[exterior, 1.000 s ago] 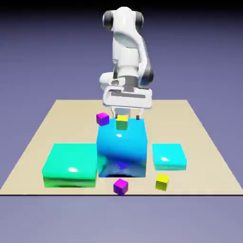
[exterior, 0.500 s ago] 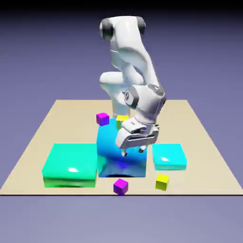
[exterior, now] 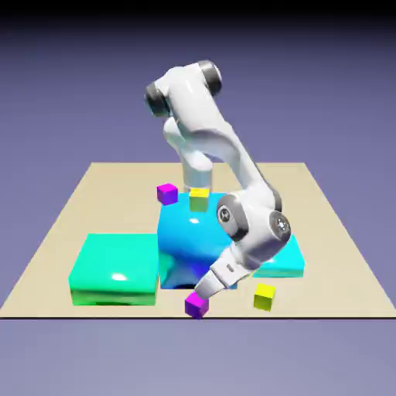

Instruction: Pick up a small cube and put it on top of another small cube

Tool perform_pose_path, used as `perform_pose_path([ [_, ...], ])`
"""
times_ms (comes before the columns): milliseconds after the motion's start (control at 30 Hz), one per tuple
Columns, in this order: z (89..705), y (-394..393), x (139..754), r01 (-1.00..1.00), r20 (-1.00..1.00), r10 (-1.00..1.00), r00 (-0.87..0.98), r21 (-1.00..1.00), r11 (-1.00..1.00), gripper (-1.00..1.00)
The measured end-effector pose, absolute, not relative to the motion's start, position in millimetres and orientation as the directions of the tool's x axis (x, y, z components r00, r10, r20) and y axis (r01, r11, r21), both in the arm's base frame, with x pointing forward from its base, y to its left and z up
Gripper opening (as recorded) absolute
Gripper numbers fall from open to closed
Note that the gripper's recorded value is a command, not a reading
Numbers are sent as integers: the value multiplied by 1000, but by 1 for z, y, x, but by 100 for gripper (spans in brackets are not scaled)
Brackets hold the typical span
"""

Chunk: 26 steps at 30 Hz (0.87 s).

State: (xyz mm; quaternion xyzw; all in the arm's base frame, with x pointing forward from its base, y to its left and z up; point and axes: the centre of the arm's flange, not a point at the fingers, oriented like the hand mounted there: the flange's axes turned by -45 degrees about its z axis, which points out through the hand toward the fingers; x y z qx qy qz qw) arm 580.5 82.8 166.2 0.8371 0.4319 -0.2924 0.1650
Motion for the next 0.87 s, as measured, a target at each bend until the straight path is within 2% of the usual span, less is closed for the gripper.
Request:
perform_pose_path([
  [100,156,78,586,823,-658,619,428,0,-569,0],
  [167,107,55,571,822,-659,618,428,1,-569,0],
  [200,98,51,567,823,-658,619,428,0,-569,-100],
  [267,98,51,567,822,-658,619,428,-1,-569,-100],
  [333,147,74,584,822,-659,619,429,-1,-570,-100],
  [467,182,180,548,974,-646,743,174,3,-225,-100],
  [600,206,277,482,981,-657,740,-148,-1,195,-100],
  [667,207,282,477,975,-658,734,-167,-2,221,-100],
  [733,161,257,484,975,-658,734,-166,-1,220,-100],
  [767,149,250,484,975,-658,734,-167,-2,221,100],
  [833,149,250,484,975,-658,734,-167,0,222,100],
  [867,173,263,483,975,-659,734,-166,1,221,100],
])
